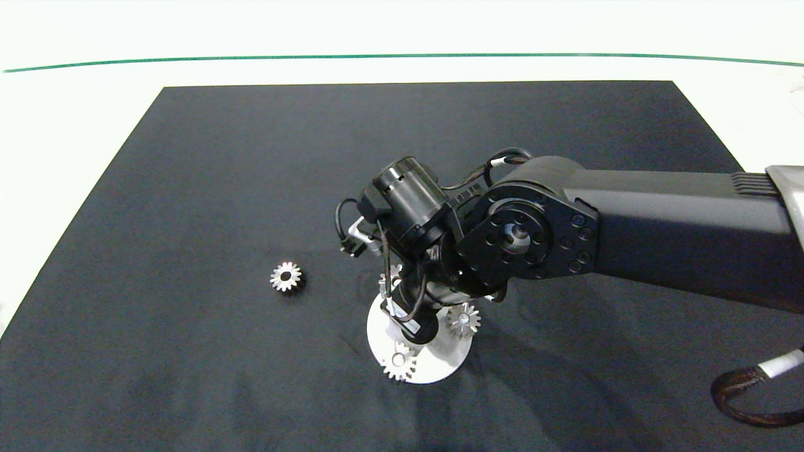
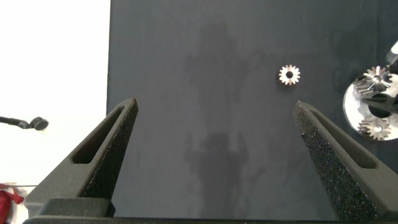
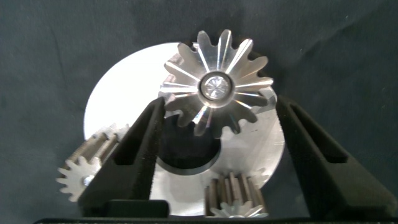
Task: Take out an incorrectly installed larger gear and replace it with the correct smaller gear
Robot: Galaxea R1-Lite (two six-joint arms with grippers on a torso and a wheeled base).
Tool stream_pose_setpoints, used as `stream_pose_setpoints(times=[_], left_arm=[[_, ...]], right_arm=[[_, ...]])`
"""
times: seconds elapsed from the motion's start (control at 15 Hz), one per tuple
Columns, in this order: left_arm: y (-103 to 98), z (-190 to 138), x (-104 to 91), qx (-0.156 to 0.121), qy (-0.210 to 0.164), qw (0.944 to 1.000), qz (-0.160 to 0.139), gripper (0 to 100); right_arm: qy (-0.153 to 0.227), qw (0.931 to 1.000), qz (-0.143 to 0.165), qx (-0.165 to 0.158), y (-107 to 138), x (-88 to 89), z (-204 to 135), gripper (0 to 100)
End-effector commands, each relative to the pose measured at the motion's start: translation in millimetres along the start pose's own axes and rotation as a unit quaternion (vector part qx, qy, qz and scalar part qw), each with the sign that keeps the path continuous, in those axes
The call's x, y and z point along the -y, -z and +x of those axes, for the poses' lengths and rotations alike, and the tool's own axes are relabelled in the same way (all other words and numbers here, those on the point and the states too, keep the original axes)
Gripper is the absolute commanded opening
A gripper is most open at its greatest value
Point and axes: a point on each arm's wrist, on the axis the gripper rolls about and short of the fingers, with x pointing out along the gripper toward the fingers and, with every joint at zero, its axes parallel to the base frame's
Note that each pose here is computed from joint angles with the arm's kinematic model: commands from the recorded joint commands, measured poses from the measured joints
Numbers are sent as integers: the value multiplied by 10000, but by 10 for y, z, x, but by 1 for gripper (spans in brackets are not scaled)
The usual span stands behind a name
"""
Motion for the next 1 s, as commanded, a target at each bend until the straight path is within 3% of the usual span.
stream_pose_setpoints(times=[0.07,0.33,1.0], left_arm=[[22,-57,0,56,2,10000,9,100],[31,-75,0,78,0,10000,8,100],[45,-110,-1,124,-4,9999,52,100]], right_arm=[[-31,10000,31,47,-11,-39,-57,64],[-1,9995,105,301,-69,-54,-30,56],[35,9987,181,466,-102,-30,-42,35]])
